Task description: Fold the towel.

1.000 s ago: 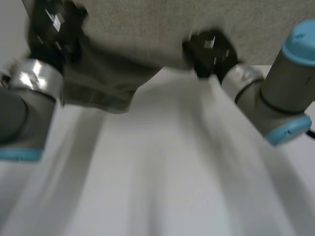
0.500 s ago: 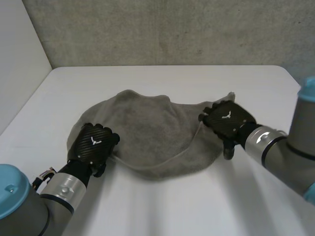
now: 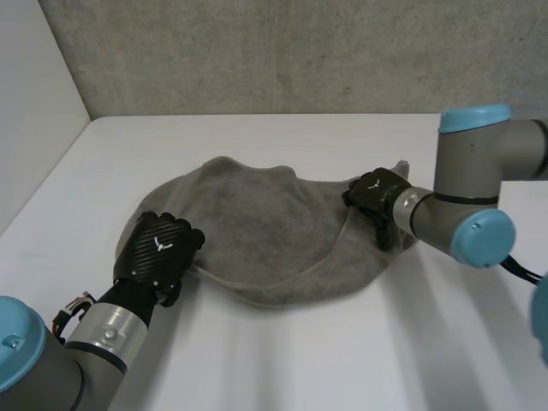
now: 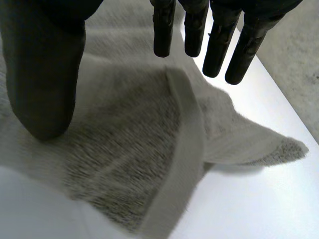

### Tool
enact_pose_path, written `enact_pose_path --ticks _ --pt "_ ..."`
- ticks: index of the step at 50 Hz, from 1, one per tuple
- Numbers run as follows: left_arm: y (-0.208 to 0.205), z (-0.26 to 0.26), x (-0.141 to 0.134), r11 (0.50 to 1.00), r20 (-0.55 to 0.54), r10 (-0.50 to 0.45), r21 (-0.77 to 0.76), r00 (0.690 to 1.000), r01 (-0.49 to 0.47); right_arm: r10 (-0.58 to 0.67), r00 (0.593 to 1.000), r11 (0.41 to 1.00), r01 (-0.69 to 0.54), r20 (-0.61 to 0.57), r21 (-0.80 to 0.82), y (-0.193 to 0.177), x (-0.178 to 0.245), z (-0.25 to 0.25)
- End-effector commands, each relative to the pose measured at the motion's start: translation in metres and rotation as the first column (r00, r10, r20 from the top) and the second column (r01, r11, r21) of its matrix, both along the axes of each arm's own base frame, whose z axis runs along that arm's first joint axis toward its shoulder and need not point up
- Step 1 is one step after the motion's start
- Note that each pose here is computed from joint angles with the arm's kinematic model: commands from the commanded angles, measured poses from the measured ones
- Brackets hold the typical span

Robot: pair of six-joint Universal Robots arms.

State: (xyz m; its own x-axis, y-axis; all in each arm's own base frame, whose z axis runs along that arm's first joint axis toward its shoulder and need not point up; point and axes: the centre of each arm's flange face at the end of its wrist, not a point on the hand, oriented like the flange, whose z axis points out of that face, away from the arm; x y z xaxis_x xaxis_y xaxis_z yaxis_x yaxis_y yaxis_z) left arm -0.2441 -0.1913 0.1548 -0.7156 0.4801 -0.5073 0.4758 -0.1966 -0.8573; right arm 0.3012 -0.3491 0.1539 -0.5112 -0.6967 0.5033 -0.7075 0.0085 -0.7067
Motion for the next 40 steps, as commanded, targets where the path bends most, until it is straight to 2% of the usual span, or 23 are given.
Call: enact_pose_path --ticks 1,10,15,17,20,22,28,35,40 --pt "0.001 -0.001 0.0 1.0 0.001 -0.001 -0.001 1.0 0.001 -0.036 0.995 0.999 0.035 -0.088 -0.015 -0.014 0.008 -0.015" --pt "-0.001 -0.002 0.001 1.0 0.003 0.005 0.003 1.0 -0.005 -0.026 0.996 1.0 0.026 -0.08 0.009 -0.008 0.011 -0.008" --pt "-0.004 -0.006 0.001 1.0 0.009 0.009 0.008 1.0 -0.009 -0.069 0.997 0.997 0.069 0.019 0.023 0.004 0.003 0.031" --pt "-0.006 -0.008 0.001 1.0 0.009 0.015 0.004 1.0 -0.015 -0.035 0.997 0.999 0.033 0.075 0.037 0.024 -0.001 0.049" --pt "-0.011 -0.012 0.0 1.0 0.006 0.021 -0.001 1.0 -0.021 -0.023 0.994 1.0 0.02 0.108 0.024 0.032 -0.007 0.058" --pt "-0.017 -0.015 0.003 0.999 0.005 0.042 -0.006 0.999 -0.042 -0.056 0.988 0.998 0.06 0.146 -0.024 0.04 -0.034 0.073" --pt "-0.023 -0.019 0.008 0.998 0.009 0.064 0.004 0.998 -0.064 -0.116 0.982 0.991 0.125 0.15 -0.051 0.072 -0.073 0.062" --pt "-0.019 -0.021 0.007 0.999 0.011 0.05 0.014 0.999 -0.05 -0.112 0.985 0.993 0.116 0.129 -0.028 0.1 -0.082 0.033" --pt "-0.018 -0.022 0.006 0.999 0.014 0.044 0.016 0.999 -0.044 -0.101 0.98 0.989 0.118 0.169 -0.093 0.103 -0.083 0.042"
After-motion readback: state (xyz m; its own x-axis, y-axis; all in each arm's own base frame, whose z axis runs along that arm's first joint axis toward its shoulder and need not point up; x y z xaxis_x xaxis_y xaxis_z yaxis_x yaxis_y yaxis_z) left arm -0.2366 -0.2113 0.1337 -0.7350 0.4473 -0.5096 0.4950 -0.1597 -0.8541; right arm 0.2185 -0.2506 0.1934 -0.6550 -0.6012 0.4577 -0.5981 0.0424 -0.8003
